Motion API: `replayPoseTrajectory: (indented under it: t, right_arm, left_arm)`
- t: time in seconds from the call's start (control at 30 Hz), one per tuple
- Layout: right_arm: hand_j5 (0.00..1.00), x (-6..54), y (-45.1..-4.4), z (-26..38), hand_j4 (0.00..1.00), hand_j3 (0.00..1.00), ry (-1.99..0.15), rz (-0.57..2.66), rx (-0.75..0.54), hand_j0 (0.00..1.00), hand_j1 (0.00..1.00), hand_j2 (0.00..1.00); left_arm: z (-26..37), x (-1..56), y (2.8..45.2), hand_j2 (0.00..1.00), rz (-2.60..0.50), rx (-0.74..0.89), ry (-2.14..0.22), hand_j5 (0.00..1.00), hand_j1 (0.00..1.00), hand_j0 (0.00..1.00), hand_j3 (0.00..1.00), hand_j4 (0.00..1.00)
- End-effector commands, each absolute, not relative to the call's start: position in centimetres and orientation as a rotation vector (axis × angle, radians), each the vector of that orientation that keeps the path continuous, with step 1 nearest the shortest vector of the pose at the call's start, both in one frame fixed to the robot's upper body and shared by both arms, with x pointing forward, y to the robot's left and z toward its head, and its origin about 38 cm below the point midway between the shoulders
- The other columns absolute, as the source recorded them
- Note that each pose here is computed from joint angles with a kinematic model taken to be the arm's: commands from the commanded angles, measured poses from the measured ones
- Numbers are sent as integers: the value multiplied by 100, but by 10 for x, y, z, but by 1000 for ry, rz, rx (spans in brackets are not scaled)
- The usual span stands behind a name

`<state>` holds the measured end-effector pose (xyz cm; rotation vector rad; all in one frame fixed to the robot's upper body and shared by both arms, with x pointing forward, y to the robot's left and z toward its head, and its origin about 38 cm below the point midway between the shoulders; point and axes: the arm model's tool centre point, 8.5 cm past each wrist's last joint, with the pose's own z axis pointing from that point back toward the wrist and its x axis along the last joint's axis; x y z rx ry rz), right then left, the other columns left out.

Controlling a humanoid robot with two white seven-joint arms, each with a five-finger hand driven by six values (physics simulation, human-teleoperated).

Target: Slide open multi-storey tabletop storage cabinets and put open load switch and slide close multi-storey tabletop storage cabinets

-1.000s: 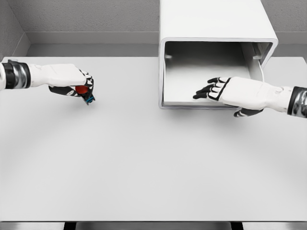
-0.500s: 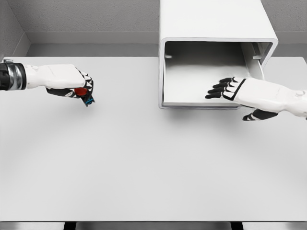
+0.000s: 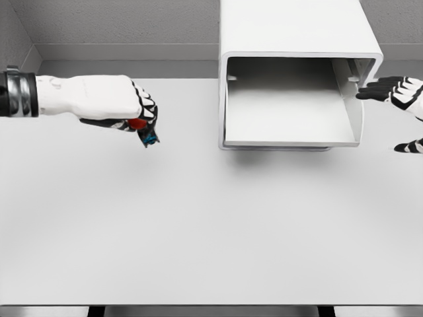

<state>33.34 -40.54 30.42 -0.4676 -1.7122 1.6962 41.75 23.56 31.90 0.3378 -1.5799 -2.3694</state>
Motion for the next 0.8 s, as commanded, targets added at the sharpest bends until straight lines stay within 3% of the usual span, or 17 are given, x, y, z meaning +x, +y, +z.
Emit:
replayPoseTrajectory:
  t: [0.0,0.07,0.1,0.2,0.33,0.5,0.7,0.77]
  right_arm:
    - [100,324,-429,341,100,100,-1796,1602,-577,100,100,100]
    - [98,314,-441,333,98,98,-1787,1545,-583,98,98,98]
    - [90,308,-450,329,90,90,-1778,1513,-577,90,90,90]
    - [50,291,-463,300,50,50,-1706,1460,-539,50,50,50]
    - [62,287,-454,269,62,62,-1640,1482,-440,62,62,62]
    - [61,290,-419,221,61,61,-1535,1608,-295,61,61,61]
    - [58,296,-398,205,58,58,-1500,1688,-241,58,58,58]
    - [58,297,-395,203,58,58,-1499,1696,-230,58,58,58]
  left_arm:
    - [326,411,227,38,-2365,299,-1634,38,38,38,38,38]
    - [331,409,224,38,-2362,290,-1659,38,38,38,38,38]
    - [339,409,221,38,-2358,290,-1683,38,38,38,38,38]
    - [350,411,208,38,-2364,291,-1737,38,38,38,38,38]
    - [364,411,175,38,-2381,263,-1842,38,38,38,38,38]
    - [375,407,131,38,-2404,205,-1968,38,38,38,38,38]
    - [380,415,70,39,-2365,86,-2089,39,39,39,39,39]
    - [373,429,40,39,-2379,113,-2068,39,39,39,39,39]
